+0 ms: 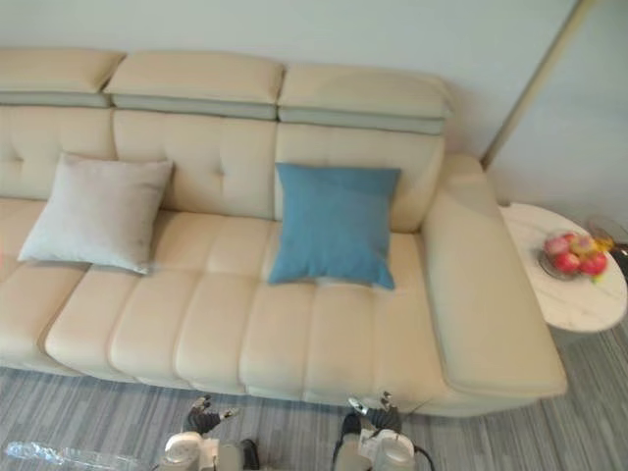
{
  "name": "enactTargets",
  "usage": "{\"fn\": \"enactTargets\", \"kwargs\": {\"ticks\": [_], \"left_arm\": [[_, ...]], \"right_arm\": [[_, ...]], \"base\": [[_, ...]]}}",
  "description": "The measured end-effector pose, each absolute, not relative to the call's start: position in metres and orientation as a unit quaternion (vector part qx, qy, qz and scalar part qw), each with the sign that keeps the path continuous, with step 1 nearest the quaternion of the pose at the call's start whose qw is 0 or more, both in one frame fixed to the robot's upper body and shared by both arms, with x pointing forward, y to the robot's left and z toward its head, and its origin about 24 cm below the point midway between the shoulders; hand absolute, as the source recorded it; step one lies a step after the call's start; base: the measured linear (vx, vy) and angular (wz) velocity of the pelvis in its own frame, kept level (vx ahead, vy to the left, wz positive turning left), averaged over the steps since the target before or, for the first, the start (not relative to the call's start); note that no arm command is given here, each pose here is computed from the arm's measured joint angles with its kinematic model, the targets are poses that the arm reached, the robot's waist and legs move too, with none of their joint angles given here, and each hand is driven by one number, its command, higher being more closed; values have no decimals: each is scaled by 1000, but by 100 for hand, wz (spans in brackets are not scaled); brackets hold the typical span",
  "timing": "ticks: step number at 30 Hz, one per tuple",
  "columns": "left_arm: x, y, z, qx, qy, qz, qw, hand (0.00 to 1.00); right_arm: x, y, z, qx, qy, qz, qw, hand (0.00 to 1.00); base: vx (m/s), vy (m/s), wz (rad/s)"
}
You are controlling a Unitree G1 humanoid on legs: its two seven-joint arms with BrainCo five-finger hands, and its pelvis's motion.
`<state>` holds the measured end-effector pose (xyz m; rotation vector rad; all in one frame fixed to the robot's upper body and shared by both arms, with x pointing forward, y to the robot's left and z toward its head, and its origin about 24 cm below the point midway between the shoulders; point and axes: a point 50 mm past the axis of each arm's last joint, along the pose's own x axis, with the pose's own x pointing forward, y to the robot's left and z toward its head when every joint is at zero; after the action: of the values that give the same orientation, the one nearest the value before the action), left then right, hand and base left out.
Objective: Pick up cushions and gather them together orderly.
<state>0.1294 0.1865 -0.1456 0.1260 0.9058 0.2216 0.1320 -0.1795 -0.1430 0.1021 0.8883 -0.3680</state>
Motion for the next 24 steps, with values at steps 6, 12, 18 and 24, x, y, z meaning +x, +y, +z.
{"fn": "enactTargets", "kwargs": {"ticks": [6, 12, 18, 24], "left_arm": [[128, 179, -150, 17, 453, 135, 881, 0], [125, 177, -151, 14, 458, 133, 879, 0], [119, 178, -153, 15, 466, 132, 875, 0], [100, 195, -159, 45, 494, 121, 860, 0]], "right_arm": [[120, -188, -150, 39, 454, -190, 870, 0], [97, -195, -158, 57, 484, -220, 845, 0], [90, -198, -159, 59, 493, -223, 839, 0], [80, -201, -164, 73, 515, -227, 824, 0]], "base": [[-32, -105, -44], [-12, -33, 7], [45, 56, 12], [25, 20, 1]]}}
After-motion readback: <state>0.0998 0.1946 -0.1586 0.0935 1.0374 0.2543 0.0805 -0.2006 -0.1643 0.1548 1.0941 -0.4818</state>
